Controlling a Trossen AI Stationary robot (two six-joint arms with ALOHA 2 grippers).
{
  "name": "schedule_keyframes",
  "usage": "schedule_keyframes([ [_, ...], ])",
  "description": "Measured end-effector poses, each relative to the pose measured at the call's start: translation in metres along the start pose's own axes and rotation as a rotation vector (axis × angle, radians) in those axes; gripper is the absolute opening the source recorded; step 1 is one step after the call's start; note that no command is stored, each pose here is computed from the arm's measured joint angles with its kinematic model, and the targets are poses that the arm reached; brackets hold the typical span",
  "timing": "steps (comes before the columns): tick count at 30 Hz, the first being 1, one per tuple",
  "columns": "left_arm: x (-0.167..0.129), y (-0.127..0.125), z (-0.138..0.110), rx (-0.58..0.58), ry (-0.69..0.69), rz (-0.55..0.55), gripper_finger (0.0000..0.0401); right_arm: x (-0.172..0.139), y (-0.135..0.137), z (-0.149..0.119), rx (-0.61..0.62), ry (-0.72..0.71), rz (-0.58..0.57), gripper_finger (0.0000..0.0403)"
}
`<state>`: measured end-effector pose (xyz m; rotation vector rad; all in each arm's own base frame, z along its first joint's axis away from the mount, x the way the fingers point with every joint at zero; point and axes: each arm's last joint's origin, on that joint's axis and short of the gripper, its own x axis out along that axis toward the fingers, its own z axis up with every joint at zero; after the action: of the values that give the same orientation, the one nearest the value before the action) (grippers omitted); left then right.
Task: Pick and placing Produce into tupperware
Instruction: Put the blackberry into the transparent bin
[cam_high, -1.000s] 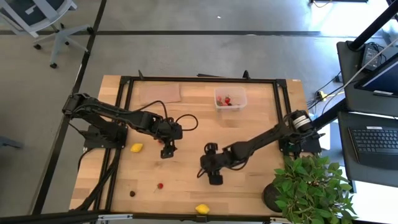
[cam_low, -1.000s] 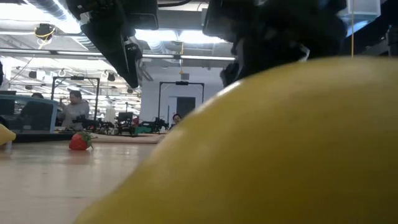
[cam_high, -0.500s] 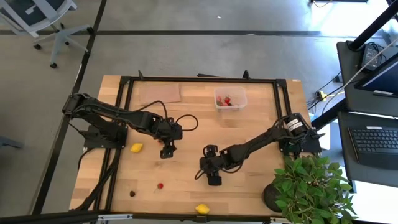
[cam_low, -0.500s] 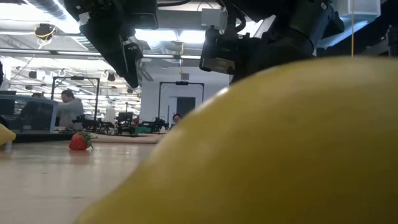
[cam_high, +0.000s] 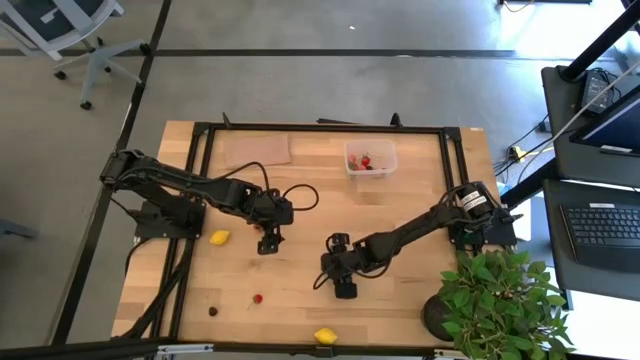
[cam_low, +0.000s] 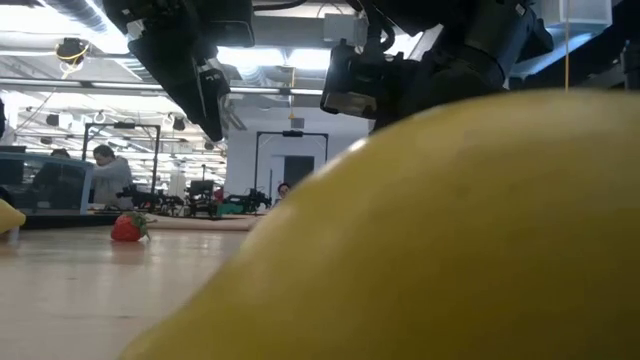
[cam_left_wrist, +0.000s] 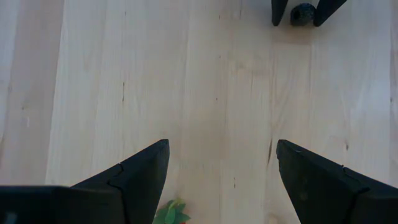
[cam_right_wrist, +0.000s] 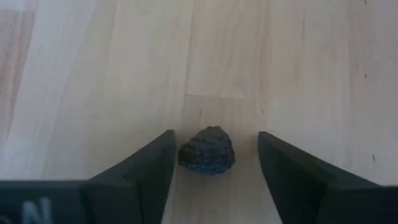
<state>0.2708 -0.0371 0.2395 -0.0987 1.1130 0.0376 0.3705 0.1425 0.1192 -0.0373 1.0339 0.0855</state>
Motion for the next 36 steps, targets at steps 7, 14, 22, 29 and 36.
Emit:
schedule_keyframes([
  [7,0.0,0.0,0.0,0.0,0.0,0.0,0.0286,0.0,0.001,0.0,-0.024,0.0,0.005,0.0137],
  [14,-0.001,-0.001,0.005,0.013,-0.049,-0.022,0.0286,0.0,0.0,0.0,0.002,0.001,0.002,0.0115],
  [22,-0.071,-0.004,0.02,0.114,-0.511,-0.19,0.0286,-0.001,-0.003,0.01,0.116,-0.009,0.002,0.0119],
  [29,-0.158,0.017,-0.016,0.037,-0.914,0.006,0.0286,-0.022,-0.028,0.063,0.058,-0.128,-0.024,0.0114],
  [36,-0.154,0.033,-0.082,-0.049,-1.177,0.02,0.0286,-0.058,-0.081,0.114,0.097,-0.233,-0.082,0.0115],
])
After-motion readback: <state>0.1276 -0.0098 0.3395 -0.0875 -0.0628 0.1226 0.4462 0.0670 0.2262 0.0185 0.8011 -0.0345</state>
